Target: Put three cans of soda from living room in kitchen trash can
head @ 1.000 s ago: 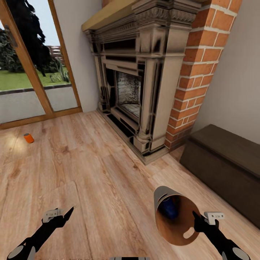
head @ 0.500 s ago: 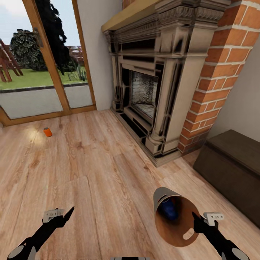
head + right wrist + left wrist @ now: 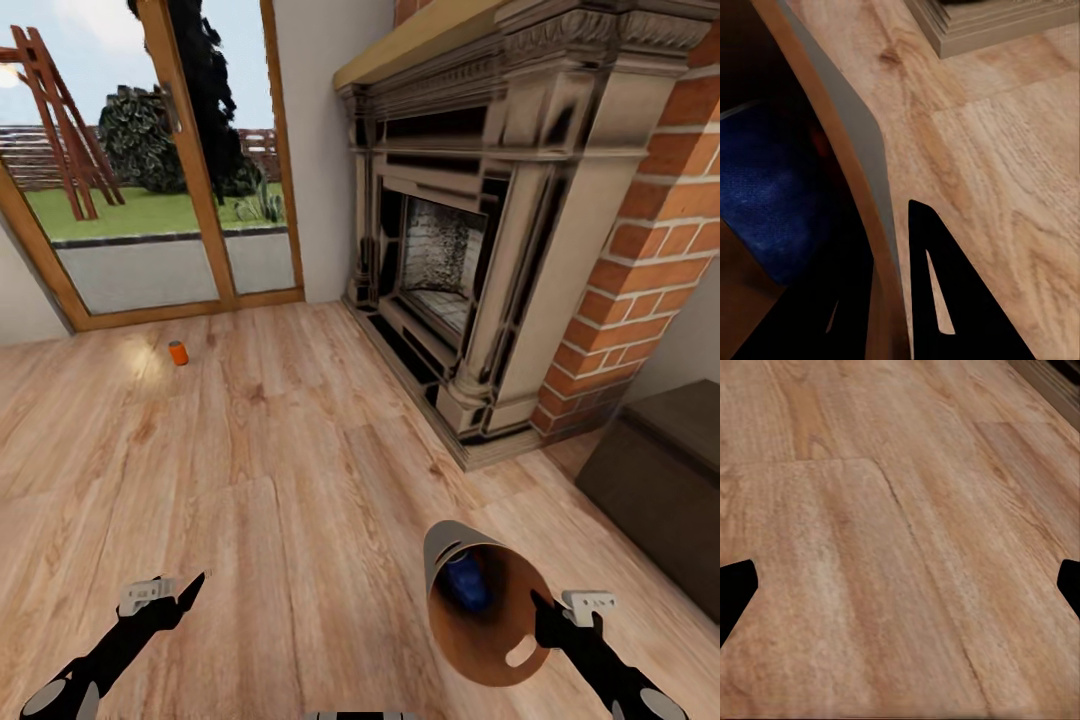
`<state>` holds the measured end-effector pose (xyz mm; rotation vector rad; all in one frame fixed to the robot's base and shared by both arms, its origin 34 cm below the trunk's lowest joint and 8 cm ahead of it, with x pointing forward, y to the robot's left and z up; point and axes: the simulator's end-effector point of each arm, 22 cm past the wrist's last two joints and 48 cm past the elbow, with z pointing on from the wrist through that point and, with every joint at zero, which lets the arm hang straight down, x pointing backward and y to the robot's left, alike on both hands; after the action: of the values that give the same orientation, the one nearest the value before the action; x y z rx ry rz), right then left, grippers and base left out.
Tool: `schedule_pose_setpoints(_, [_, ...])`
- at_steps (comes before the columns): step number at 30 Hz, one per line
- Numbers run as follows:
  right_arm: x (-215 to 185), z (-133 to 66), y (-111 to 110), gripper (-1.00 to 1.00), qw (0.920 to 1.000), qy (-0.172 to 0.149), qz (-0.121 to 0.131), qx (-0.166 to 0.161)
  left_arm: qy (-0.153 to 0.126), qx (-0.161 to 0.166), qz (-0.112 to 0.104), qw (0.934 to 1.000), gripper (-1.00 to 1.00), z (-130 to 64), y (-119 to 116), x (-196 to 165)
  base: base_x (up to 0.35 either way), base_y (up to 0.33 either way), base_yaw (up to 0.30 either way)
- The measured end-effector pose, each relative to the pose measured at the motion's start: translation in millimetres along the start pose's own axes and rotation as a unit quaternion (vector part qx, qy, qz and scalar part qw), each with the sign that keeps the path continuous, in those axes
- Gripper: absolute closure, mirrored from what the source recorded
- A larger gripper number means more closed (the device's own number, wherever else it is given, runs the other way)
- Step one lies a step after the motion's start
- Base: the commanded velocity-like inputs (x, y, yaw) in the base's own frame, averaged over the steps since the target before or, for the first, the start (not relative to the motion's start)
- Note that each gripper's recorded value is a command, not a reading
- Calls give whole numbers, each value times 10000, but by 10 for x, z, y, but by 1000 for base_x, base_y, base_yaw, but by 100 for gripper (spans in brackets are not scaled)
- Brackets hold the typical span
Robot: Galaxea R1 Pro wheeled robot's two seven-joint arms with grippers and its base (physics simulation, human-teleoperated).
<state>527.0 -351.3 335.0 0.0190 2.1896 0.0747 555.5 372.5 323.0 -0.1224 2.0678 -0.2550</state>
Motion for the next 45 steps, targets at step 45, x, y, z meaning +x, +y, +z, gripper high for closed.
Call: schedule_pose_setpoints(45, [-1210, -146, 274, 100, 9948, -860, -400, -375, 209, -87, 235, 9995, -100, -16, 38, 182, 47, 0, 149])
